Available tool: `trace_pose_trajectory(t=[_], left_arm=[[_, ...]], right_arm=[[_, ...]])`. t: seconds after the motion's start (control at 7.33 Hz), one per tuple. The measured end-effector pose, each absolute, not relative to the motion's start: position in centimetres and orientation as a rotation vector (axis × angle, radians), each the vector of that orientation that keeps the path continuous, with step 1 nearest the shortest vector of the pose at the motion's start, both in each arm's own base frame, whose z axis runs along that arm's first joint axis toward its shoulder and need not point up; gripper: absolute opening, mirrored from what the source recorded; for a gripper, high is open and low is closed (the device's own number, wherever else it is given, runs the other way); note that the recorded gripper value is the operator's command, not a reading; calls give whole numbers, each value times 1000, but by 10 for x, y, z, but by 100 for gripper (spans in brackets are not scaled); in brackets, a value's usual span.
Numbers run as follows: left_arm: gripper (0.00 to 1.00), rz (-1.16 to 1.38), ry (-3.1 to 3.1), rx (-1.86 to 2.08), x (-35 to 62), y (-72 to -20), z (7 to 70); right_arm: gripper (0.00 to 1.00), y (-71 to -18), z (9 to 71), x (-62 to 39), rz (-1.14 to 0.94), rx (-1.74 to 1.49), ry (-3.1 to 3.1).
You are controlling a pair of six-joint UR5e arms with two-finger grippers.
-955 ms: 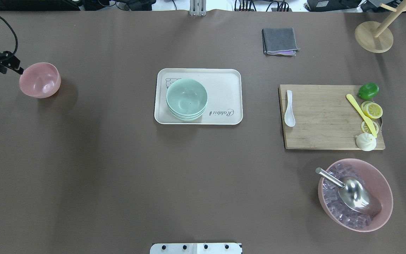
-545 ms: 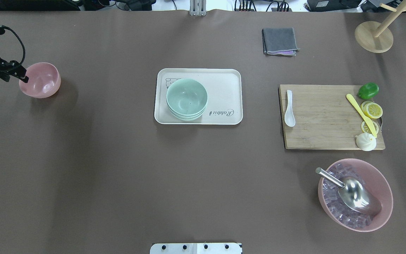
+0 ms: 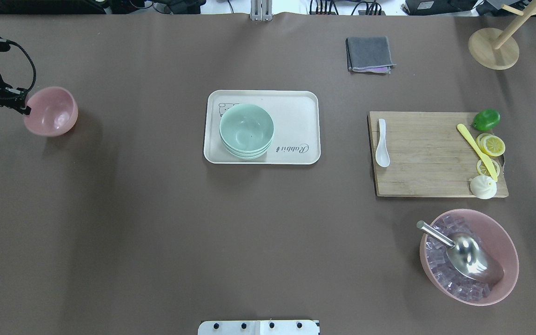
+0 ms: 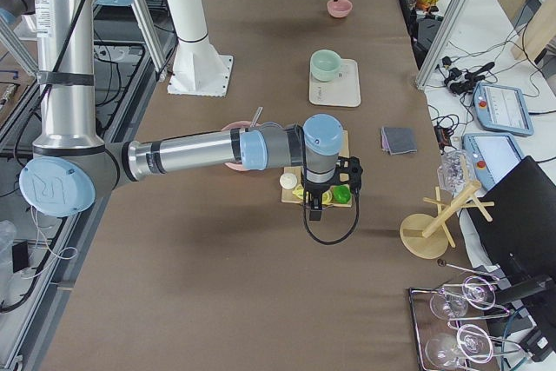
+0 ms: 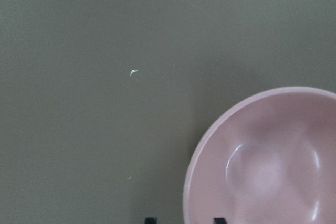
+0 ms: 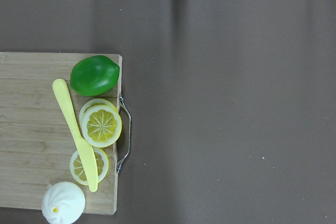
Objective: Stack pink bowl on green and place spoon
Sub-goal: 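Close the left gripper on the pink bowl's rim, then lift the pink bowl toward the tray while the right gripper reaches the spoon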
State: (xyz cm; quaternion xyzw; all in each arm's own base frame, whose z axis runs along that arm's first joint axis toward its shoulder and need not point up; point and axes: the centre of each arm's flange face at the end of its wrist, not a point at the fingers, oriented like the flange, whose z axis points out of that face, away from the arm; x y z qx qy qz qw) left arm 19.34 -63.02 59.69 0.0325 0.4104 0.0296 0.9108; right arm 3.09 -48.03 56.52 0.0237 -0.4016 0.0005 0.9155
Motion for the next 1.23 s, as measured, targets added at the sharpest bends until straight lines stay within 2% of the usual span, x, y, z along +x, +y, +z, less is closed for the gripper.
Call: trace_pose_trajectory(t=[0.55,1.23], left_arm=[[0,-46,991,9,132,-645,570],[0,-293,1114,-107,152,-667,421]], right_arm=[[99,-496,540,25,7,73,-855],[97,-551,437,-134,9,-3,-873]])
